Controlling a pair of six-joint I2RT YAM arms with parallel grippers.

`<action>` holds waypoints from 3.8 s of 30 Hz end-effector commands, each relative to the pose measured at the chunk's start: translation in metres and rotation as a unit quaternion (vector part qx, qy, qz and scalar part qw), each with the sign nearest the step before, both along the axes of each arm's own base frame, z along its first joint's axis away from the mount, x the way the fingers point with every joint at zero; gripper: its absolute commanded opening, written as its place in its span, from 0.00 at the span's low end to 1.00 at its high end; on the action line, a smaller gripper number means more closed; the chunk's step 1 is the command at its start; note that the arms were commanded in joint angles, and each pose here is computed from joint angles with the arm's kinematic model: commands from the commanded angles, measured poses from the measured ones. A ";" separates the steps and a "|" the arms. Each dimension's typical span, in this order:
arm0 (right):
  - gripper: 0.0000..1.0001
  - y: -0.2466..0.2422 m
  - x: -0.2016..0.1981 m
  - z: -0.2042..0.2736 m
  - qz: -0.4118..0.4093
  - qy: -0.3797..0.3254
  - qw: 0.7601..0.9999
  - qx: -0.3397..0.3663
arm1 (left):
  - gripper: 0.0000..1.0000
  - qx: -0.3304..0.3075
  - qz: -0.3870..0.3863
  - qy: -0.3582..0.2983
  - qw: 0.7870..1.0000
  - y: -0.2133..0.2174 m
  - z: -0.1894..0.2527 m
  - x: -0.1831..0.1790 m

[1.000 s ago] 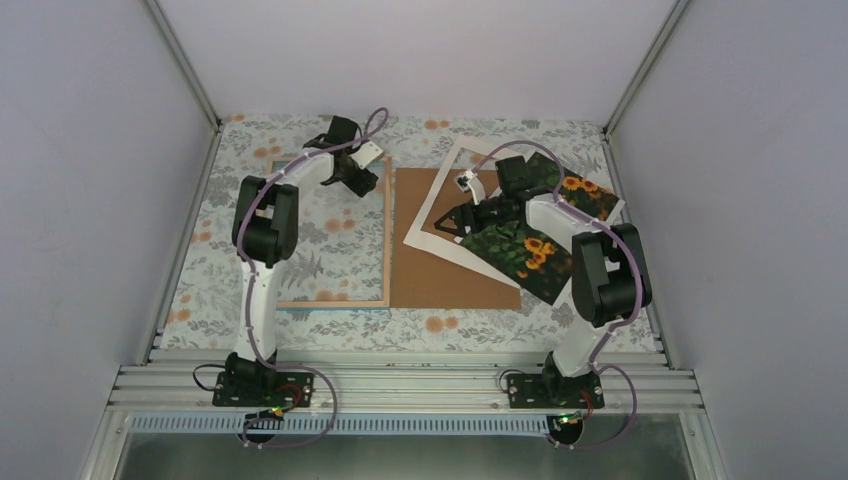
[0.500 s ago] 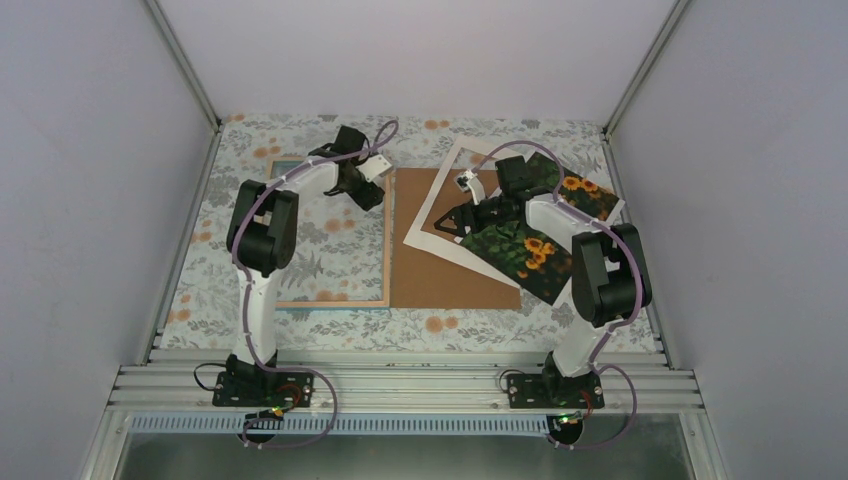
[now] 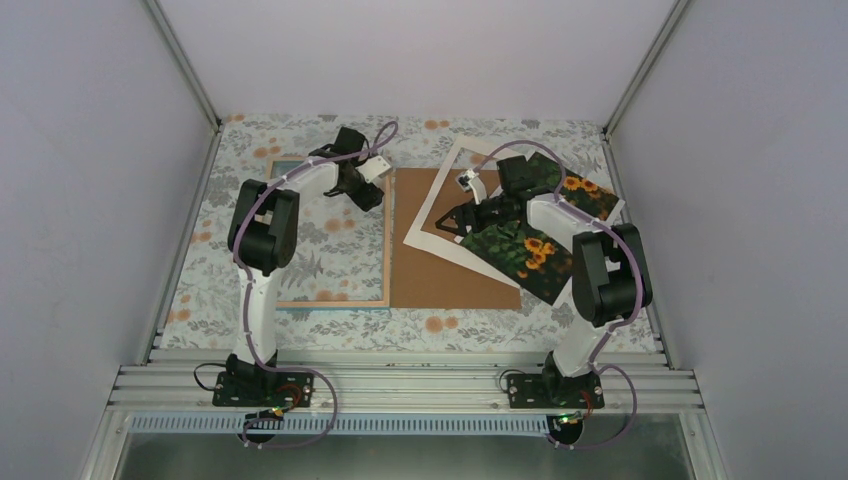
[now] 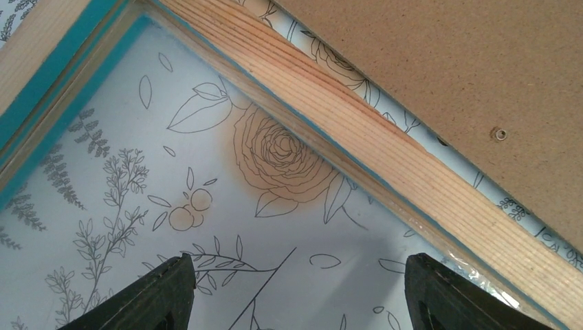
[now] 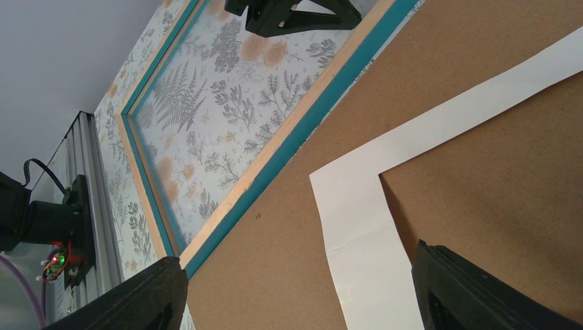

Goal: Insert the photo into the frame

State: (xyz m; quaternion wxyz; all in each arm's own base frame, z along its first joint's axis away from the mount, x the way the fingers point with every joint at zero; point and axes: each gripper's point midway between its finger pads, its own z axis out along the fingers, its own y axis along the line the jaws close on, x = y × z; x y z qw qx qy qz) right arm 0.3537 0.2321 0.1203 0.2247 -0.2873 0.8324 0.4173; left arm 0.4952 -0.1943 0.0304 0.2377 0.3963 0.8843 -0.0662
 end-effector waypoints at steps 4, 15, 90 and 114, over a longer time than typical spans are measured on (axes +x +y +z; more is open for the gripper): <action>0.81 -0.003 0.000 0.010 0.004 -0.019 1.000 0.008 | 0.78 -0.003 -0.026 0.013 1.000 0.014 0.025 -0.023; 0.82 -0.005 -0.004 0.009 0.011 -0.032 0.999 0.002 | 0.78 0.019 -0.040 0.045 0.998 0.138 0.056 -0.135; 0.17 -0.088 -0.042 -0.072 0.027 0.040 0.985 -0.163 | 0.79 0.166 -0.392 -0.486 0.763 -0.146 0.032 -0.168; 0.07 -0.111 -0.074 -0.146 0.059 0.081 0.965 -0.244 | 0.48 0.171 -0.401 -0.540 0.720 -0.176 0.035 -0.151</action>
